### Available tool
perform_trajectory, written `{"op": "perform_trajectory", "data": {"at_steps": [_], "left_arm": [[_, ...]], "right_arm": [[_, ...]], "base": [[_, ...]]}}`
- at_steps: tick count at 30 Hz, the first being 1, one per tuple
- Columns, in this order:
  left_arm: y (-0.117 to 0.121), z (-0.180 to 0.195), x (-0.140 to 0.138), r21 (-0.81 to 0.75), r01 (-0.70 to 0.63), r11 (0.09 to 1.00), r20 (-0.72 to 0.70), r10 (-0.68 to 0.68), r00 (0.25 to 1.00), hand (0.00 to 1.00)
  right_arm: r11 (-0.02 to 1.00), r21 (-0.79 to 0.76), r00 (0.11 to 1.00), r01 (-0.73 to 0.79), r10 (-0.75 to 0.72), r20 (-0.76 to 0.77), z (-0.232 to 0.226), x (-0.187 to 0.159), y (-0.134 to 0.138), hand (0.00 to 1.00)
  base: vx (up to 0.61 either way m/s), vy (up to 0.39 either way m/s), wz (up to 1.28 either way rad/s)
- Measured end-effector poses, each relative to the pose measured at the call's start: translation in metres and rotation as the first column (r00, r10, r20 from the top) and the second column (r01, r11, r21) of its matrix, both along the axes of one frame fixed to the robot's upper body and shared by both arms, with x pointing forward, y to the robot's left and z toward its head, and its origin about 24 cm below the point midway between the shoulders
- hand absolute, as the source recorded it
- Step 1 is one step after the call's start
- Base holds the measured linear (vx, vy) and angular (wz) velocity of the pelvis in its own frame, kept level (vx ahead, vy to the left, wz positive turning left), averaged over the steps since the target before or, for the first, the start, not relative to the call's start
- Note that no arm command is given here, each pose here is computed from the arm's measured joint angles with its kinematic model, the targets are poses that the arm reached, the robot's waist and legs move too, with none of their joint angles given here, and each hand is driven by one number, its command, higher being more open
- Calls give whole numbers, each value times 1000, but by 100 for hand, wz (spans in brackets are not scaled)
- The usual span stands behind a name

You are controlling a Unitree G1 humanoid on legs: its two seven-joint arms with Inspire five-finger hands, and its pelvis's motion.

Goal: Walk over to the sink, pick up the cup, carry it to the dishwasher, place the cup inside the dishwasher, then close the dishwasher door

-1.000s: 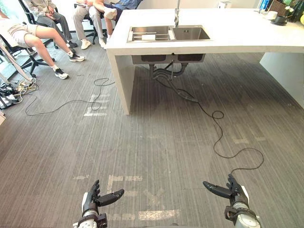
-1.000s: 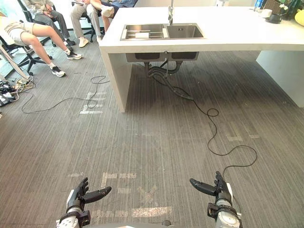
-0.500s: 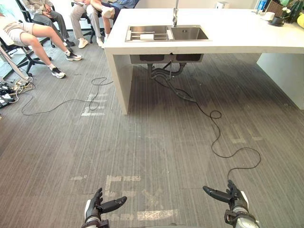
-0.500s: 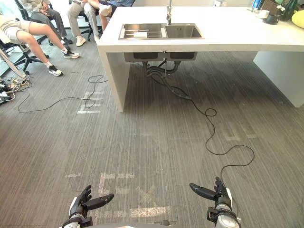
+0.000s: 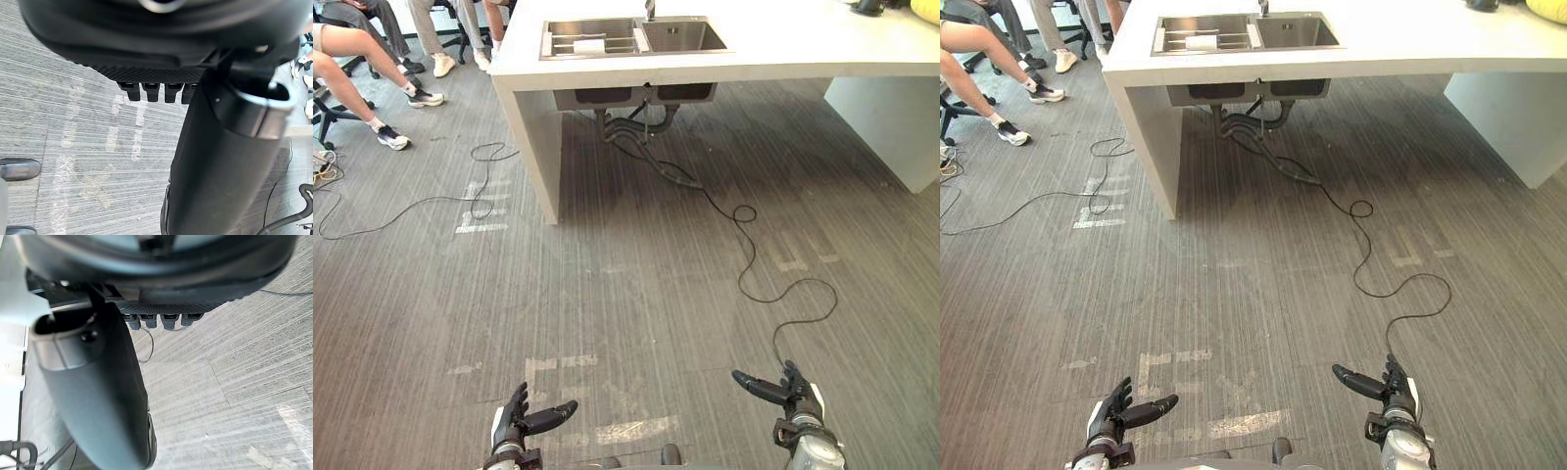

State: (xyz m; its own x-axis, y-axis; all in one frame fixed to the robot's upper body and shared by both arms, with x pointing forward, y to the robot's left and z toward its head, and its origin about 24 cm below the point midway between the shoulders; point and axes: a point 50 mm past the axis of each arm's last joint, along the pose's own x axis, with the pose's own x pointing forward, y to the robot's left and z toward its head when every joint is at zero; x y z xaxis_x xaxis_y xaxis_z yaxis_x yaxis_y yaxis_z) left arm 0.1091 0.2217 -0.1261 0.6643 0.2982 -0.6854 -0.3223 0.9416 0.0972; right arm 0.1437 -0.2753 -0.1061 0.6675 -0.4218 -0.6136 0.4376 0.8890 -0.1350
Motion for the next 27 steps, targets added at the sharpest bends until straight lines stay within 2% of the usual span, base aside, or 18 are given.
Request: {"op": "perform_trajectory", "data": {"at_steps": [5, 9, 12, 16, 18, 22, 27], "left_arm": [[-5, 5, 13, 1, 43, 999, 36, -43, 998, 100], [-3, 12, 32, 23, 37, 999, 87, -39, 995, 100], [-1, 14, 34, 38, 21, 999, 91, -25, 996, 100], [-9, 15, 41, 16, 14, 1000, 111, -16, 994, 100], [-12, 16, 45, 4, 21, 1000, 126, -21, 992, 100], [-12, 18, 45, 3, 17, 1000, 134, -17, 991, 100], [-15, 32, 61, -6, 11, 1000, 222, -10, 975, 100]], "right_arm": [[1000, -1, 1000, -8, 8, -10, 1, 2, -1, 100], [999, -30, 999, -29, 30, 26, 10, 18, -7, 100], [998, -54, 999, -35, 36, 17, 12, 16, -14, 100], [997, -52, 998, -61, 63, 29, 14, 24, -9, 100], [997, -37, 998, -67, 67, 9, 9, 17, -5, 100], [999, -15, 997, -40, 41, 64, 13, 25, -4, 100], [999, -1, 996, 39, -39, 76, 13, 21, -9, 100]], "base": [[175, 51, 17], [281, -60, 40], [447, -203, 34], [413, -255, 26], [461, -257, 37], [367, -117, -11], [424, 123, -20]]}}
